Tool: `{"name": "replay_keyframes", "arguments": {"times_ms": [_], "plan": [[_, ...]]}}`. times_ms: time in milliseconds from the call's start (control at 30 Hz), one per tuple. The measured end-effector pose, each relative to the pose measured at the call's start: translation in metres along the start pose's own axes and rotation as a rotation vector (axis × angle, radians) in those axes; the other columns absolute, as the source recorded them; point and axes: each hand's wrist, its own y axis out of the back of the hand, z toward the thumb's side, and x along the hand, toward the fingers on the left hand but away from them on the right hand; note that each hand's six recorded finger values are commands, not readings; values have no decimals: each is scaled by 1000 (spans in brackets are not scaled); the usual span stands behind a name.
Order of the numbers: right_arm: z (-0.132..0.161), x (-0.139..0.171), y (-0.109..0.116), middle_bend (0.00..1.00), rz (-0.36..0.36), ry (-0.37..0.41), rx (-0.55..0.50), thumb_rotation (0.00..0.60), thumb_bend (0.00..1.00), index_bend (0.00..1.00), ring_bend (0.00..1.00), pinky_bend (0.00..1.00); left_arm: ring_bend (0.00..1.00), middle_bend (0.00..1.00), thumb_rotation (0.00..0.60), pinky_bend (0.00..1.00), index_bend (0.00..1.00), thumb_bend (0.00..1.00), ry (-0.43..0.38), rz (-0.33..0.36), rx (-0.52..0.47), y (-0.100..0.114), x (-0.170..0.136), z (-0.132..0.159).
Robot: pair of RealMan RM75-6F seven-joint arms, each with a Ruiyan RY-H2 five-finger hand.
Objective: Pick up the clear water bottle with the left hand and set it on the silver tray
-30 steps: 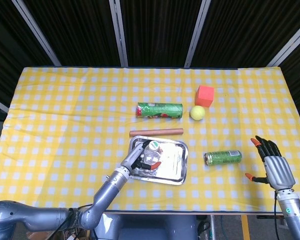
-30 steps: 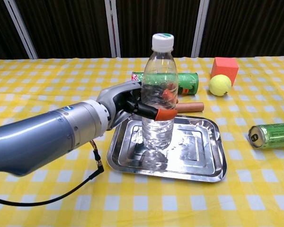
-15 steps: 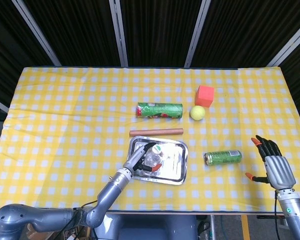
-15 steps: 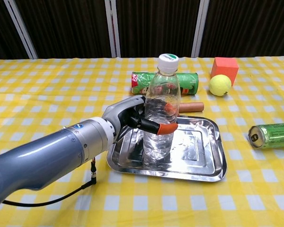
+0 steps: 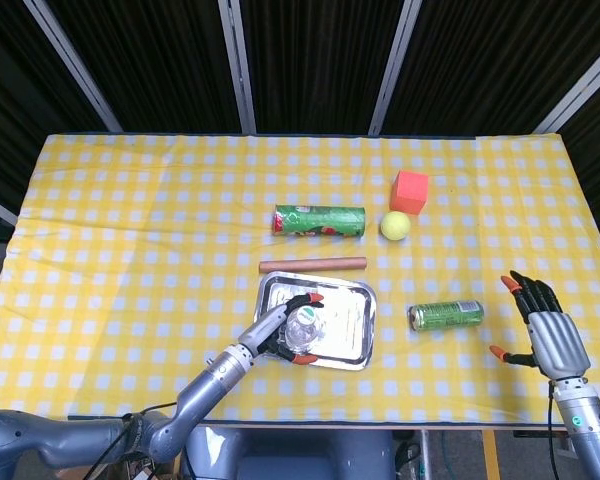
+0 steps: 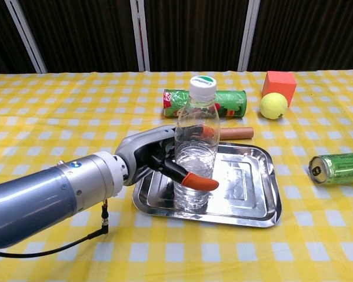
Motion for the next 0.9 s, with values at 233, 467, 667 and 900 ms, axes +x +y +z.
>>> {"name": "replay_keyframes", "arguments": {"times_ms": [233,467,667,900], "plan": [[1,1,-1,0,3,-2,0,600,49,9,0,0,0,142,600,0,50,93,-21,39,32,39,-42,1],[2,1,3,0,-13,4,0,600,49,10,0,0,0,213,600,0,150,258,-26,380,181,143,-126,-12],[0,1,7,0,-34,-5,27,600,50,9,0,0,0,163,600,0,192,267,61,804,521,230,-219,-35],[-6,0,11,0,-67,-38,100,600,50,10,0,0,0,85,600,0,157,247,441,1005,1015,287,-340,-89]]}}
